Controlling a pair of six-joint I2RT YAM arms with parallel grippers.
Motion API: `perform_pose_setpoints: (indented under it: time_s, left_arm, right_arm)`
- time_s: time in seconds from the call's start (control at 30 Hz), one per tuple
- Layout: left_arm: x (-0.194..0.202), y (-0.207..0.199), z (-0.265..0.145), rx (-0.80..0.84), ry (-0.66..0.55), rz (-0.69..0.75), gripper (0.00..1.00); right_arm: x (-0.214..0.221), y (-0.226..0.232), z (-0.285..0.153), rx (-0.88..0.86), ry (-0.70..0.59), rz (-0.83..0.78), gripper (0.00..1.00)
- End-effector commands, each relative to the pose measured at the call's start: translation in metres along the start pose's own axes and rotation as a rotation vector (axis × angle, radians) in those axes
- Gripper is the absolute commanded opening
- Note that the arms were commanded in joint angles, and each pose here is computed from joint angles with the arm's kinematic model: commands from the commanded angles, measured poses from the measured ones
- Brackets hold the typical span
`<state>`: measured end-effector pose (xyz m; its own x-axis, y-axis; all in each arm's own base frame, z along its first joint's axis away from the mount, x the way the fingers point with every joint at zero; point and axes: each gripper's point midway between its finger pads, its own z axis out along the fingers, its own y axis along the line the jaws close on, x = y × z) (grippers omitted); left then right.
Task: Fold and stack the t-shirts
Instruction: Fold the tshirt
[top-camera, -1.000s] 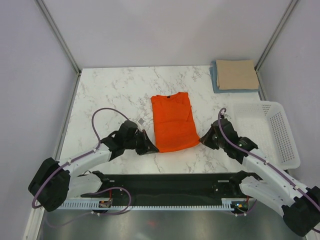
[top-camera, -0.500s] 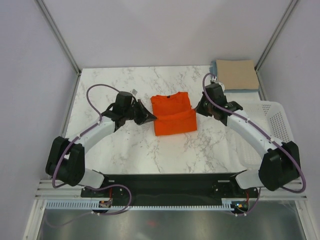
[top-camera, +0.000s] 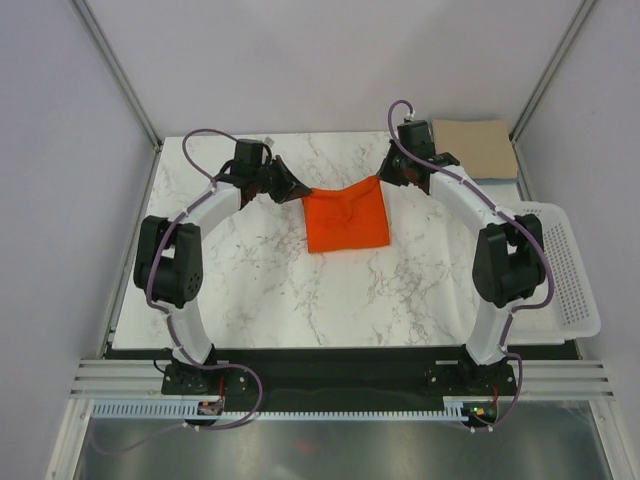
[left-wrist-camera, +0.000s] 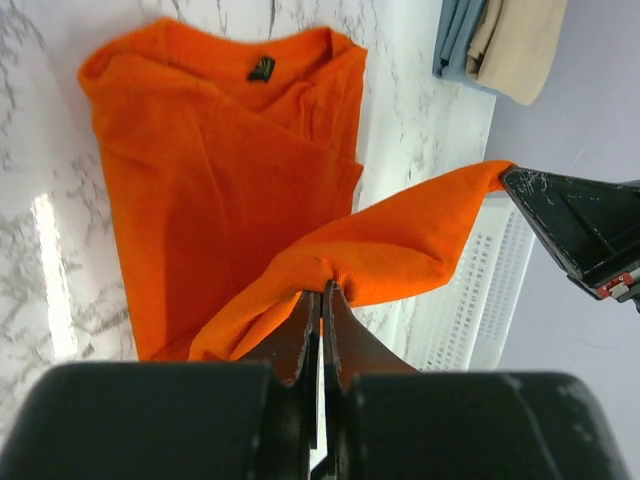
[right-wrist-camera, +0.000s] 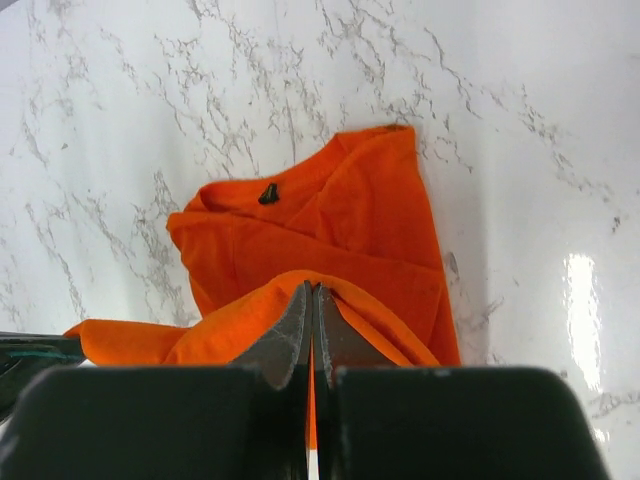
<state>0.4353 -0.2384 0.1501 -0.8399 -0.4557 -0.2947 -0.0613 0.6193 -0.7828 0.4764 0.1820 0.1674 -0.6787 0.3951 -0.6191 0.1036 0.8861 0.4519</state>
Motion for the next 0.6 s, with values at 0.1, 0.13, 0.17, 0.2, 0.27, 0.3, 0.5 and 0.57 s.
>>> perform_pose_setpoints:
  time_s: [0.1, 0.13, 0.17, 0.2, 0.27, 0.3, 0.5, 0.57]
  left_arm:
    - [-0.038, -0.002, 0.026, 0.044, -0.010, 0.097, 0.02]
    - [-0.041, 0.002, 0.029, 0.040, -0.010, 0.089, 0.02]
    - [-0.050, 0.002, 0.029, 0.044, -0.024, 0.088, 0.02]
    - [-0.053, 0.006, 0.033, 0.039, -0.022, 0.083, 0.02]
    - [-0.061, 0.016, 0.043, 0.030, -0.023, 0.075, 0.02]
    - [-0.063, 0.019, 0.047, 0.027, -0.021, 0.075, 0.02]
    - [-0.079, 0.038, 0.074, 0.021, -0.019, 0.074, 0.02]
    - [-0.085, 0.045, 0.081, 0.014, -0.023, 0.071, 0.02]
  right_arm:
    - [-0.033, 0.015, 0.034, -0.067, -0.028, -0.005, 0.00]
    - [-0.042, 0.016, 0.036, -0.074, -0.042, 0.002, 0.00]
    - [-0.037, 0.013, 0.048, -0.071, -0.020, 0.003, 0.00]
    - [-0.038, 0.011, 0.052, -0.070, -0.019, 0.008, 0.00]
    - [-0.040, 0.008, 0.065, -0.071, -0.013, 0.013, 0.00]
    - [-0.041, 0.007, 0.069, -0.075, -0.011, 0.015, 0.00]
    - [-0.041, -0.004, 0.099, -0.066, 0.006, 0.034, 0.00]
    - [-0.042, -0.010, 0.108, -0.057, 0.007, 0.044, 0.00]
